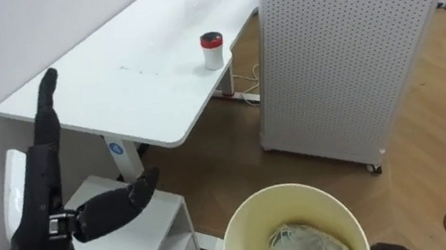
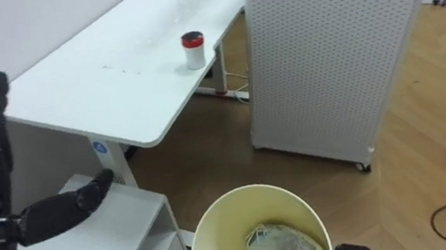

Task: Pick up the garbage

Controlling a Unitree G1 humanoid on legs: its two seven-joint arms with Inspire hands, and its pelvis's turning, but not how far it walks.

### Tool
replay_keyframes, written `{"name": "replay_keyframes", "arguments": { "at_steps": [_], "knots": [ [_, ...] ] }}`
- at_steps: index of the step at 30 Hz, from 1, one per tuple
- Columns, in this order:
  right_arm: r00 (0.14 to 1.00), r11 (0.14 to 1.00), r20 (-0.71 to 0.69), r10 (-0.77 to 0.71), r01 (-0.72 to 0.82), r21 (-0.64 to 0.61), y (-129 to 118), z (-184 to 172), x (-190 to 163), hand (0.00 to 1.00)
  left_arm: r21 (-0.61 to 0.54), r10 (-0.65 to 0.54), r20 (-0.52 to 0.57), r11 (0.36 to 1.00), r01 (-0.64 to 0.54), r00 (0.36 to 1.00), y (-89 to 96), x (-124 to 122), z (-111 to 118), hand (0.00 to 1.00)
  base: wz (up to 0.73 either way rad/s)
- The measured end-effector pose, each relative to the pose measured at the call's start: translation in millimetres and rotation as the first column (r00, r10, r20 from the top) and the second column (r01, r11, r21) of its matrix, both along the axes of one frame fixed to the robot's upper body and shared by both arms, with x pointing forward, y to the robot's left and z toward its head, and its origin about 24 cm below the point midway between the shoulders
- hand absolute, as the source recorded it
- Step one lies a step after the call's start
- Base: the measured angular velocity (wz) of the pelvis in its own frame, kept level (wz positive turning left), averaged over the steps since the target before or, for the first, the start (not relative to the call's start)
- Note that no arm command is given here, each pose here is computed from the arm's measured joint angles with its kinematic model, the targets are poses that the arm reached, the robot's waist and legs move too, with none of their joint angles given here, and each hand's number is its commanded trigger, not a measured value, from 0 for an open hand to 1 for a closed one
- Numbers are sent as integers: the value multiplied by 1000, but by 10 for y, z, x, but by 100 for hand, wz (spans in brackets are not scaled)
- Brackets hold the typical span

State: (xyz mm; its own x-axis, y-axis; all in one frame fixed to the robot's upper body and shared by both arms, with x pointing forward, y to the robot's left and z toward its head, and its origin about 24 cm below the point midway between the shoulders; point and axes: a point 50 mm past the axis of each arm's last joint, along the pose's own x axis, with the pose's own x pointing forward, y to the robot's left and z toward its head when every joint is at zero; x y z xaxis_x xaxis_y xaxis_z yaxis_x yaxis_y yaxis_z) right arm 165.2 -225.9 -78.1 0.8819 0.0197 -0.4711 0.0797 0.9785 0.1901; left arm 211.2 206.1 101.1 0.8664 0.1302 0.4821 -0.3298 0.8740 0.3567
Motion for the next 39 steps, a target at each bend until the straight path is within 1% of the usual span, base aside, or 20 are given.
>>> {"name": "replay_keyframes", "arguments": {
  "at_steps": [5,11,23,26,31,33,35,36,39],
  "knots": [
    [1000,1000,15,12,-11,-23,-20,37,-22,100,-1,-7,26,1000,7,1000,-6,-36,4,0,-20],
    [999,998,23,46,-45,-39,8,53,-30,100,-1,-6,12,1000,6,1000,-1,-61,-26,0,-17],
    [998,998,10,61,-60,-33,25,23,-86,100,-2,-5,9,1000,5,1000,-1,-68,-34,0,-9],
    [999,998,10,53,-53,-20,65,11,-88,100,-4,-3,-5,1000,3,1000,6,-63,-65,0,-2],
    [999,999,5,40,-40,4,131,-21,-81,100,-14,-40,-31,999,40,999,-80,-45,-129,0,4],
    [999,999,3,37,-37,12,149,-28,-83,100,-14,-48,-26,999,48,998,-97,-19,-121,0,-1],
    [999,999,-15,35,-35,14,142,-53,-105,100,-19,-44,-29,999,43,999,-99,0,-135,0,-20],
    [999,1000,-46,29,-29,9,114,-103,-155,100,-30,-43,-40,999,42,998,-109,1,-165,0,-10],
    [996,999,-77,35,-35,0,100,-140,-185,100,-23,-35,-29,999,35,999,-84,6,-144,0,-33]
  ]
}}
